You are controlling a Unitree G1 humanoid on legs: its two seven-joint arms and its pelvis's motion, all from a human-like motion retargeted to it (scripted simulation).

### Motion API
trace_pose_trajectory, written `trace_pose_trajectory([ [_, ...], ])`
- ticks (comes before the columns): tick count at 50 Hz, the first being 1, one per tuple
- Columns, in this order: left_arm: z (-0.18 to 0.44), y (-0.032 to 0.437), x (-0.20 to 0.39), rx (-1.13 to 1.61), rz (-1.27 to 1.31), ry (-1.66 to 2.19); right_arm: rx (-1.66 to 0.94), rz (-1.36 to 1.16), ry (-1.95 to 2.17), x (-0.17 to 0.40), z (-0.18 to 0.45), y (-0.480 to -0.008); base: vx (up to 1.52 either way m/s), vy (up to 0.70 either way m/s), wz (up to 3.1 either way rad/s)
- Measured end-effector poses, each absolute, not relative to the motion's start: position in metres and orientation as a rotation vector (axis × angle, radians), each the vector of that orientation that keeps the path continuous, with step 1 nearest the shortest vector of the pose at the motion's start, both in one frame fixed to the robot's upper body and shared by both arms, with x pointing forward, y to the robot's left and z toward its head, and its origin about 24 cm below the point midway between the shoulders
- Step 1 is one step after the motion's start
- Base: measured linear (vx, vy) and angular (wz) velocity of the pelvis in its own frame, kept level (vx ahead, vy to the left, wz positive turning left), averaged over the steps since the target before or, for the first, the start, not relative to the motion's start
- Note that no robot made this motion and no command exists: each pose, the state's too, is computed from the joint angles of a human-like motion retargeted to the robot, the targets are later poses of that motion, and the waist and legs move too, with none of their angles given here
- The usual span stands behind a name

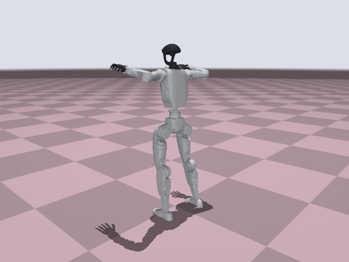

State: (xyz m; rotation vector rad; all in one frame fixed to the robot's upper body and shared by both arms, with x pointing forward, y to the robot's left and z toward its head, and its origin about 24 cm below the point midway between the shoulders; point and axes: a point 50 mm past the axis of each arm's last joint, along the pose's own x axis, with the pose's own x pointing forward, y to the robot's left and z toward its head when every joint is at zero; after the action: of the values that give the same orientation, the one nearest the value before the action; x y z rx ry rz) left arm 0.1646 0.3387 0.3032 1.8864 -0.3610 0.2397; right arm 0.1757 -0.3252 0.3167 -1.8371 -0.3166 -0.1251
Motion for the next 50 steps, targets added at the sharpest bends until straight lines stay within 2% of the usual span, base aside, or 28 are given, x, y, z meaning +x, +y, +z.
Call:
trace_pose_trajectory([
  [50, 0.309, 0.3333, 0.1655, 1.894, 0.251, -0.403, -1.839, -0.126, -0.332, 0.1781, 0.3181, -0.323, 0.0, 0.0, 0.0],
])
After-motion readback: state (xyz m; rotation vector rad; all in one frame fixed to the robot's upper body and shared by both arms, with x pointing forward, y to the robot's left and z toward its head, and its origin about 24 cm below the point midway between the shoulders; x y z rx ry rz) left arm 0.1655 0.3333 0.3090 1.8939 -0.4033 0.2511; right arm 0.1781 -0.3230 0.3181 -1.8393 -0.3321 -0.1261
